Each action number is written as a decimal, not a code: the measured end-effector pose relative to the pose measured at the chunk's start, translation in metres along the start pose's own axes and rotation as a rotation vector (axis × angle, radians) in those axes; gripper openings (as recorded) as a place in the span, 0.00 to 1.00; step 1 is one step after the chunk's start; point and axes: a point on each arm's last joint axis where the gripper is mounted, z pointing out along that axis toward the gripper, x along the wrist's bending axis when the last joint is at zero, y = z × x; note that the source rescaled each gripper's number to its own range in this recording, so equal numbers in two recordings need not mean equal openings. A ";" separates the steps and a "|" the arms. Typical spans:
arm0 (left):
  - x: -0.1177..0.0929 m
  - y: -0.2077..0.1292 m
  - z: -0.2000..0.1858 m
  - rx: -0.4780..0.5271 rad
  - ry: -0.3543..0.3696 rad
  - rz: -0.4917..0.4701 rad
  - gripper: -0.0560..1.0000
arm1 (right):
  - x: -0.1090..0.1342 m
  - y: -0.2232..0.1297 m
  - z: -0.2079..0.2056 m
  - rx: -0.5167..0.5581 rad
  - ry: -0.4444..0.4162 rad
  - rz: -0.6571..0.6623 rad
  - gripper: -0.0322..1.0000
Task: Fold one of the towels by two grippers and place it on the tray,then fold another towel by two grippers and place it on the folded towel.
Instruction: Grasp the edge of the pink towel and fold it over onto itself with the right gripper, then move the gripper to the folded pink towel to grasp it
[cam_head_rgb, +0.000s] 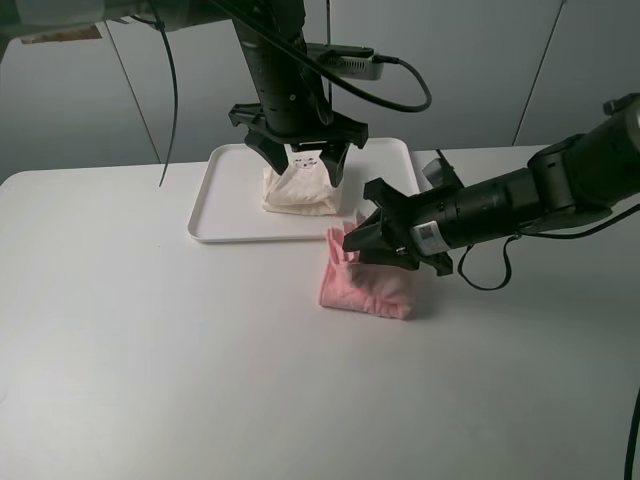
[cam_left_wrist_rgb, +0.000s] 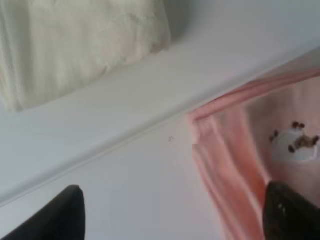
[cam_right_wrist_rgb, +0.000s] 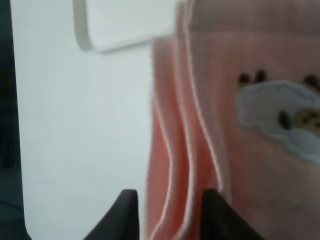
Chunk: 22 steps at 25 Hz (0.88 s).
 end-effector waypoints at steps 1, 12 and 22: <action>0.000 0.000 0.000 0.000 0.004 0.002 0.92 | 0.001 -0.001 0.001 0.005 0.006 -0.006 0.37; 0.005 -0.001 0.000 0.009 0.050 0.037 0.92 | 0.000 0.005 -0.010 -0.054 -0.116 -0.019 0.61; 0.005 -0.001 0.000 0.009 0.050 0.056 0.92 | -0.008 0.021 -0.042 -0.065 -0.323 0.000 0.67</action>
